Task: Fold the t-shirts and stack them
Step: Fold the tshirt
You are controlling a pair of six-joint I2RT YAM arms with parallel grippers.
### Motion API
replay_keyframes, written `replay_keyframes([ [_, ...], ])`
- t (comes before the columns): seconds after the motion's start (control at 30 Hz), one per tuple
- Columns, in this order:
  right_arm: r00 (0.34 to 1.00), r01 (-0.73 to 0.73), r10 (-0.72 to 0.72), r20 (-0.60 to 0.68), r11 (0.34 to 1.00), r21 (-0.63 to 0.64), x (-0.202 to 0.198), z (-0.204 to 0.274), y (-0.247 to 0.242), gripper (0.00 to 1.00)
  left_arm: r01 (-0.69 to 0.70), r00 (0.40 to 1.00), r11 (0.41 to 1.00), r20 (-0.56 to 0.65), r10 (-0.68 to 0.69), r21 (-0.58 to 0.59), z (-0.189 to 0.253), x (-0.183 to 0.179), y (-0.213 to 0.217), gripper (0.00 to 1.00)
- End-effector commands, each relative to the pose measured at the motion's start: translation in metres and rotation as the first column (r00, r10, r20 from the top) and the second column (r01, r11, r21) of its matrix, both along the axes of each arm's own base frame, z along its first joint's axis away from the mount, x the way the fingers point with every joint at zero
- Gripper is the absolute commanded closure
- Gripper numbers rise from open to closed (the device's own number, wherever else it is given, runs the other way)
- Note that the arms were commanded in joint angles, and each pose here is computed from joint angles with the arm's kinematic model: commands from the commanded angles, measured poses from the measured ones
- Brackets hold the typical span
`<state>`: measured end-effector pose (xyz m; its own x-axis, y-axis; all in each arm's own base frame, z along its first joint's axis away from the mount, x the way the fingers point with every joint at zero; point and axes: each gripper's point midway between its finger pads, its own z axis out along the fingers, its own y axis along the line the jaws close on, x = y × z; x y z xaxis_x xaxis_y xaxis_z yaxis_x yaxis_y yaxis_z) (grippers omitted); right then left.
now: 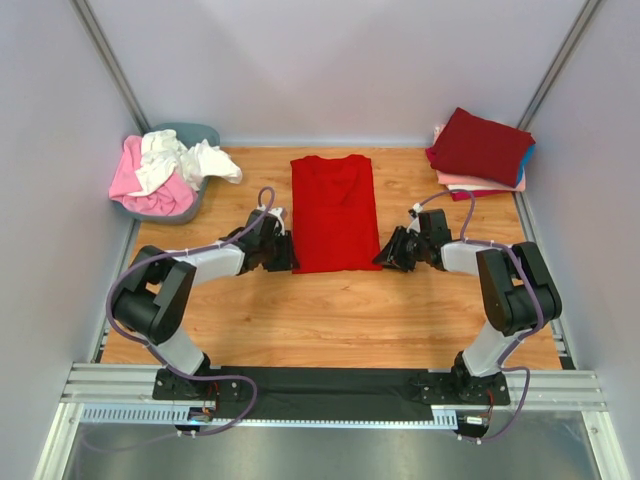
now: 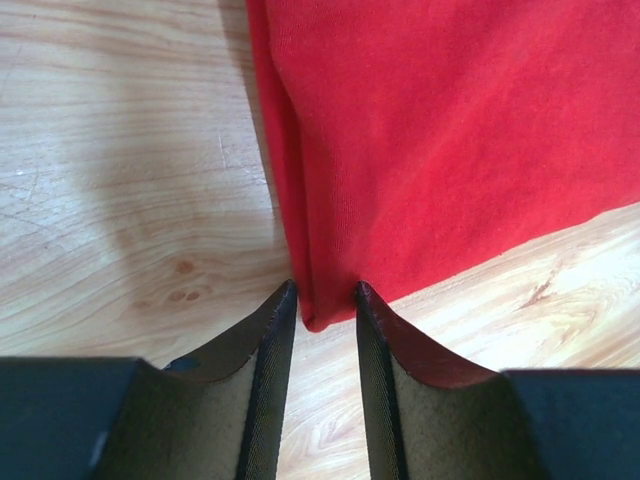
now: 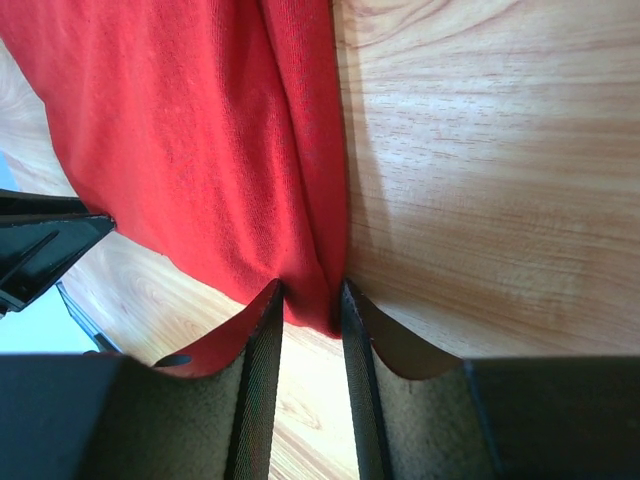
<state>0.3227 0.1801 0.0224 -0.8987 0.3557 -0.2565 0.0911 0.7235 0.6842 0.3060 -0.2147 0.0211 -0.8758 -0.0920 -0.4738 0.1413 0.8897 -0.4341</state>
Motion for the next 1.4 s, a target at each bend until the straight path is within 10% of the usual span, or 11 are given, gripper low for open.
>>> replay_keyframes([
  [0.0,0.997,0.006,-0.012,-0.081,0.997,-0.073,-0.019,-0.029,-0.011,0.68,0.004,0.984,0.988,-0.178,0.024,0.155,-0.043,-0.048,0.034,0.61],
  [0.3,0.996,-0.008,0.002,-0.091,0.998,-0.066,-0.023,-0.030,-0.008,0.73,0.013,0.980,0.987,-0.197,0.019,0.160,-0.053,-0.050,0.031,0.69],
  [0.53,0.995,-0.018,0.013,-0.096,0.999,-0.051,-0.023,-0.030,-0.004,1.00,0.030,0.981,0.988,-0.195,0.001,0.152,-0.053,-0.048,0.025,1.00],
  [1.37,0.995,-0.079,0.081,0.060,0.996,-0.037,-0.126,0.074,0.003,1.00,0.065,0.988,0.978,-0.150,-0.036,0.198,0.057,-0.138,0.026,1.00],
])
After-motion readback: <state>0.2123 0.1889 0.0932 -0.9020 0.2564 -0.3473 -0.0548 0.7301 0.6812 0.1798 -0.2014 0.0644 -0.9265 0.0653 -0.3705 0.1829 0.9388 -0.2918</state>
